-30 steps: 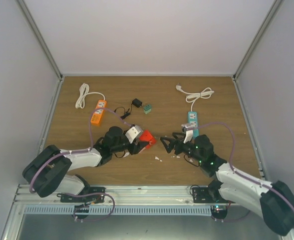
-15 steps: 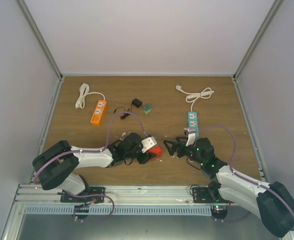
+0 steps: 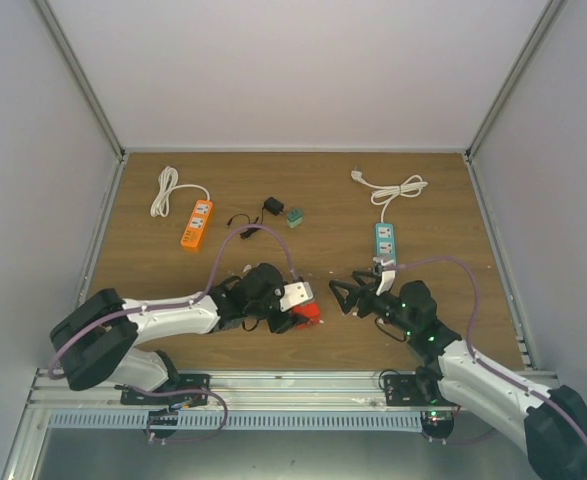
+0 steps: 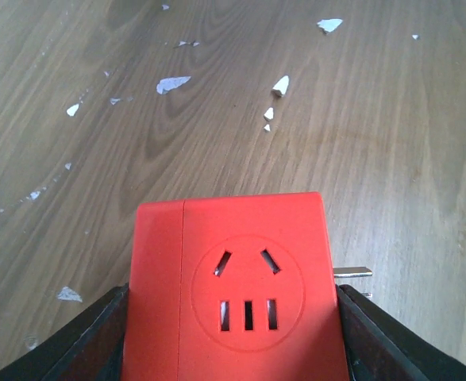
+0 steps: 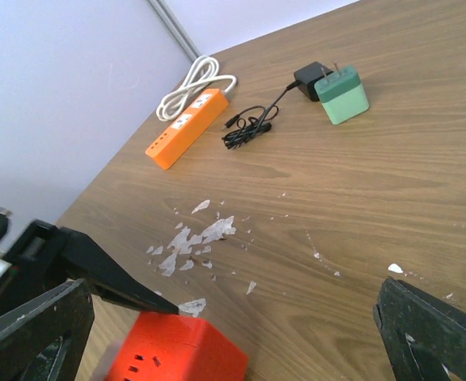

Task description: Insert the plug

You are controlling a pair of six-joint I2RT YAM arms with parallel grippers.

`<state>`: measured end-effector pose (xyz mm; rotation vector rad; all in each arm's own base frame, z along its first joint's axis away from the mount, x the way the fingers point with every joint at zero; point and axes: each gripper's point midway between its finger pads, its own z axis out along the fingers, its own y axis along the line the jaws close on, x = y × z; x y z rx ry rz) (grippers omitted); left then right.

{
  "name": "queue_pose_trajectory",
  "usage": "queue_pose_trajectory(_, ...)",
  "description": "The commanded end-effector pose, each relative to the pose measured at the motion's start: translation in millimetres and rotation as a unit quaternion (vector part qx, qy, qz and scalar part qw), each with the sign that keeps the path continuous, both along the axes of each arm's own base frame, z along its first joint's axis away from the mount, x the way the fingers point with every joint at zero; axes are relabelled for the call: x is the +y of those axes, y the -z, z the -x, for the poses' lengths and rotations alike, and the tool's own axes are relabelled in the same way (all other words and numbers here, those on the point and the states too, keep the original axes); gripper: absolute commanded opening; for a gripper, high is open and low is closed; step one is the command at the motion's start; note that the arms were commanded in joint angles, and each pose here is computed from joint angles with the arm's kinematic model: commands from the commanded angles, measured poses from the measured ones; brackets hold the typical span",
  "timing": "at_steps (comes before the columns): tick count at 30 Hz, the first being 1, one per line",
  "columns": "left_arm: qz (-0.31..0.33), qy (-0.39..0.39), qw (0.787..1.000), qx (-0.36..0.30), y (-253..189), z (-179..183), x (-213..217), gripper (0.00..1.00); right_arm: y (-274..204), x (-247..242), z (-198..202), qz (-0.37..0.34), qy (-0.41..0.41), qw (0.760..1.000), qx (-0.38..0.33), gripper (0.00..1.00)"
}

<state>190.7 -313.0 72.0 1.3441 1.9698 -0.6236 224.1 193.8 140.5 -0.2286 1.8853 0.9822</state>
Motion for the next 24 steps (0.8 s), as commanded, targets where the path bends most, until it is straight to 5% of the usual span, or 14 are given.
queue_pose_trajectory(1, 0.020, 0.057, 0.996, -0.069, -39.4, 1.2, -2.6, 0.36, -1.1, 0.8, 2.2, -0.001, -0.011, 1.000, -0.016, 1.00)
queue_pose_trajectory(7, 0.057, 0.143, 0.970, -0.188, -56.6, 10.6, 20.8, 0.40, 0.9, 13.5, 6.0, -0.003, -0.051, 0.999, -0.016, 0.99)
queue_pose_trajectory(17, 0.058, 0.283, 0.945, -0.153, -32.3, -0.1, 39.4, 0.31, 10.0, 26.2, 6.0, 0.004, -0.079, 0.997, -0.010, 1.00)
queue_pose_trajectory(24, 0.061, 0.294, 0.949, -0.102, -26.9, -35.8, 55.7, 0.29, 19.2, 36.2, -3.5, 0.019, -0.089, 0.996, 0.000, 1.00)
